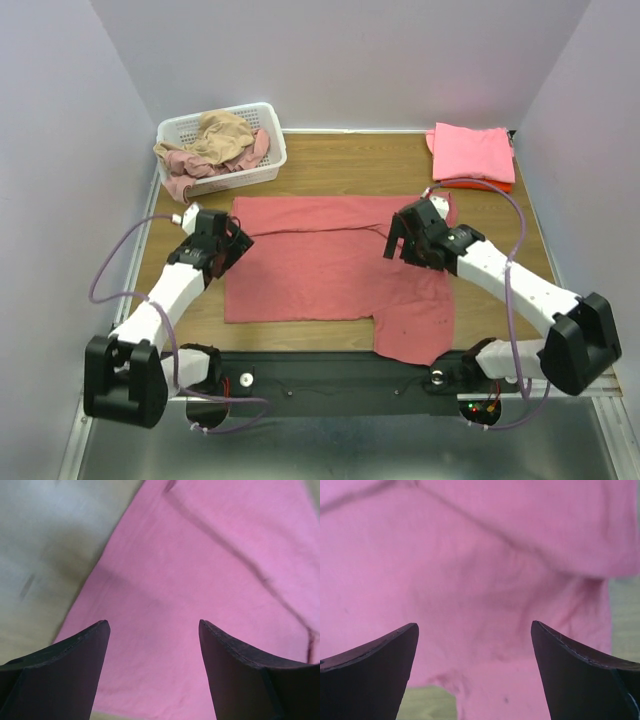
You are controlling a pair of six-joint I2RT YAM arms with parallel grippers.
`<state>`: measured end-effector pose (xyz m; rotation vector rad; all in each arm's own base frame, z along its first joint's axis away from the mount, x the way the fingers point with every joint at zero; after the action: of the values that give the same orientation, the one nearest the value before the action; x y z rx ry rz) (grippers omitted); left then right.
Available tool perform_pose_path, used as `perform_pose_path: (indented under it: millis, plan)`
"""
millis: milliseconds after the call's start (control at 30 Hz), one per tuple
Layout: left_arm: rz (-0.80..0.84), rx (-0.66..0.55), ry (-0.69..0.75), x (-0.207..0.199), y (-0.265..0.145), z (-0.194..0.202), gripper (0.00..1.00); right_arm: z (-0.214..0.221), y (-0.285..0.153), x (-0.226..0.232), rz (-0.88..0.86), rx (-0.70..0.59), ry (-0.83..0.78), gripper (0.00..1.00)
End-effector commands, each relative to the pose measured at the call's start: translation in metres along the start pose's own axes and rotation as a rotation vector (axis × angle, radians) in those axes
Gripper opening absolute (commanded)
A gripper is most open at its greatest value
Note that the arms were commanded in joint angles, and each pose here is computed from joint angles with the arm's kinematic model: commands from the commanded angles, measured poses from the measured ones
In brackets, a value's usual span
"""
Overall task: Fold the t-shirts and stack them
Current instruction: Fold the tshirt
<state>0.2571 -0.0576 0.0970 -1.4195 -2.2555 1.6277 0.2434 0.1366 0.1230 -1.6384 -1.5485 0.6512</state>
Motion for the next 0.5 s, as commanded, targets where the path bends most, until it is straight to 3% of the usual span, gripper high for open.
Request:
perform_pose_path:
  millis: [0,233,467]
  plan:
    - [0.110,-0.155,0.060,-0.056,0.007,-0.049,0.84,-0.048,0.011,-0.004,0.141,-0.139,0.024,1.00]
    - [0.194,-0.123,0.135,-0.115,0.046,-0.066,0.84,-0.086,0.061,-0.012,0.231,-0.109,0.032,1.00]
    - [0.074,-0.091,0.182,-0.109,0.106,-0.060,0.84,-0.095,0.110,-0.024,0.219,-0.047,0.027,1.00]
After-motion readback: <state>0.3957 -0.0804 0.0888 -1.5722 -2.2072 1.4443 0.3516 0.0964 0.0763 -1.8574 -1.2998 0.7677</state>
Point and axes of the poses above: each gripper's point midway between its finger pads, its own y axis out along the fingers, its own x axis along the line the jaws close on, z = x × y, the point moved 2 cm from there along -y, back along the fingers, and after that the axes turned 4 degrees about -y, right-handed, at the moved point
